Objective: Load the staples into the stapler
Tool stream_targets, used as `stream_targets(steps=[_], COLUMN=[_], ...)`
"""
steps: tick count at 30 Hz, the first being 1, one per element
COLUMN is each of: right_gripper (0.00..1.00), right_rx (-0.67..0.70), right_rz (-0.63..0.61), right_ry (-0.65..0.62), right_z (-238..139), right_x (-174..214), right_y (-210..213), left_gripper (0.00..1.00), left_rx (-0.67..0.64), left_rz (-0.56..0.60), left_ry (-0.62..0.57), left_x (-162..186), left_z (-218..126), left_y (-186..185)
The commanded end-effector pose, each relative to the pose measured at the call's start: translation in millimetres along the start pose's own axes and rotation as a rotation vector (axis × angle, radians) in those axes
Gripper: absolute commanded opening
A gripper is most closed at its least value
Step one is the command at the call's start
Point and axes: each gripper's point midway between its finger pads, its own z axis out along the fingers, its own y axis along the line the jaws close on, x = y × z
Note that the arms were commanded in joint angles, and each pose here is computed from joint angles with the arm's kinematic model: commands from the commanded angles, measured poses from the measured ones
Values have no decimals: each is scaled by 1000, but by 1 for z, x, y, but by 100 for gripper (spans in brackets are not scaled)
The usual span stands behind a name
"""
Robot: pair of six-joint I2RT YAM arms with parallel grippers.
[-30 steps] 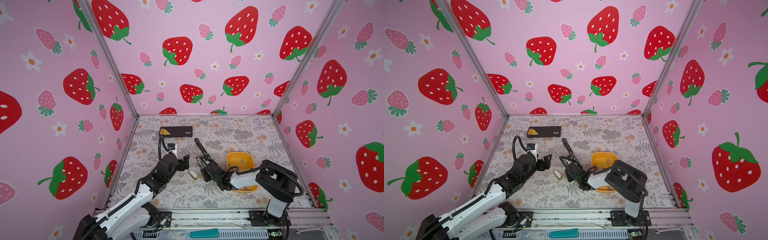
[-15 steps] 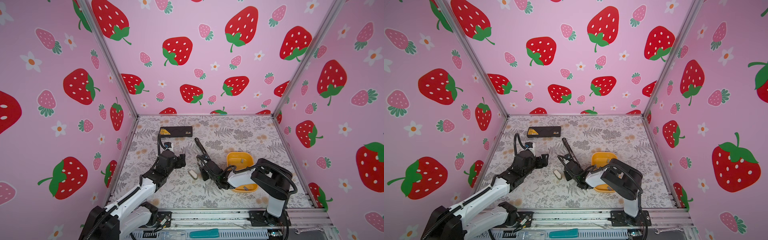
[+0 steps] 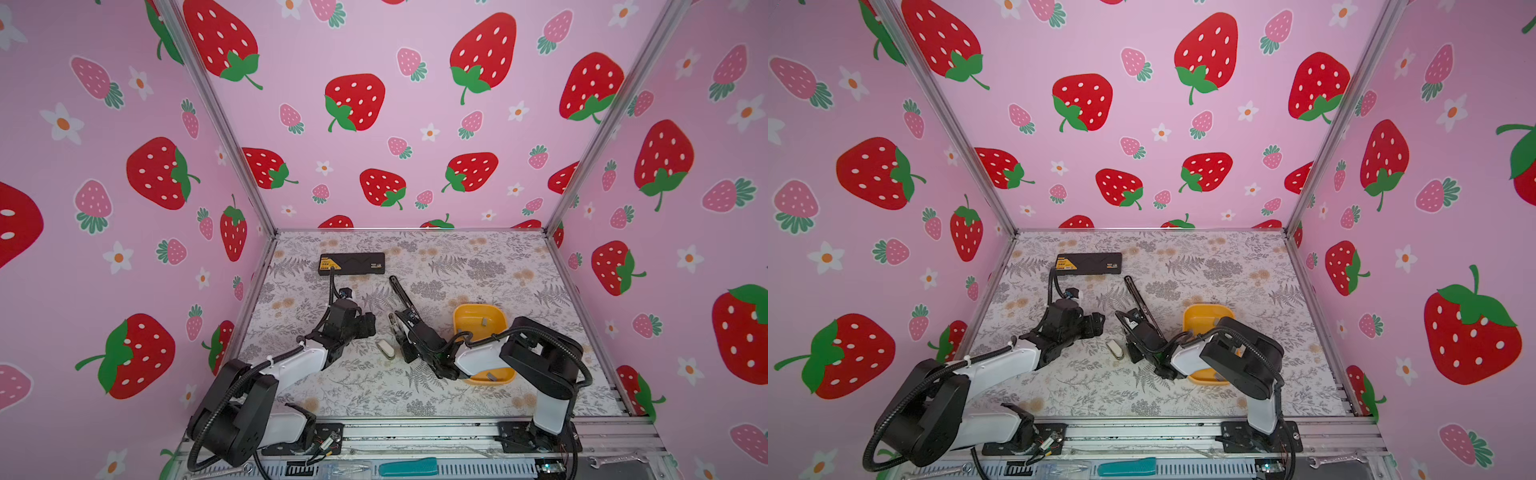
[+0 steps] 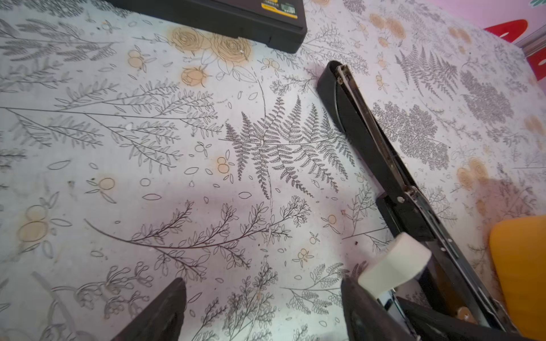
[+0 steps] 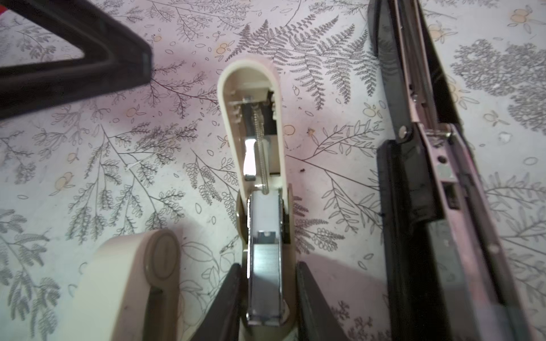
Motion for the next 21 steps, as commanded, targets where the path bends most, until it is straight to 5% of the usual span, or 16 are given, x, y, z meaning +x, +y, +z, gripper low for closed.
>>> stream_targets(steps=[1,14,21], right_gripper=[22,22,22], right_rx=[-46,-67,-72], right_rz=[-18,-9,-1], right_ry=[145,142,125], right_z=[-2,1,1], right_x=[49,57,59], right_y=[7,12,11], left_gripper=[83,82,83], left_rx=[53,139,301], left_rz=[5,42,113], left_ry=[-27,-39,-66], left_x=[-15,-7,-2], left_z=[10,34,36], left_y=[-13,-23,-49])
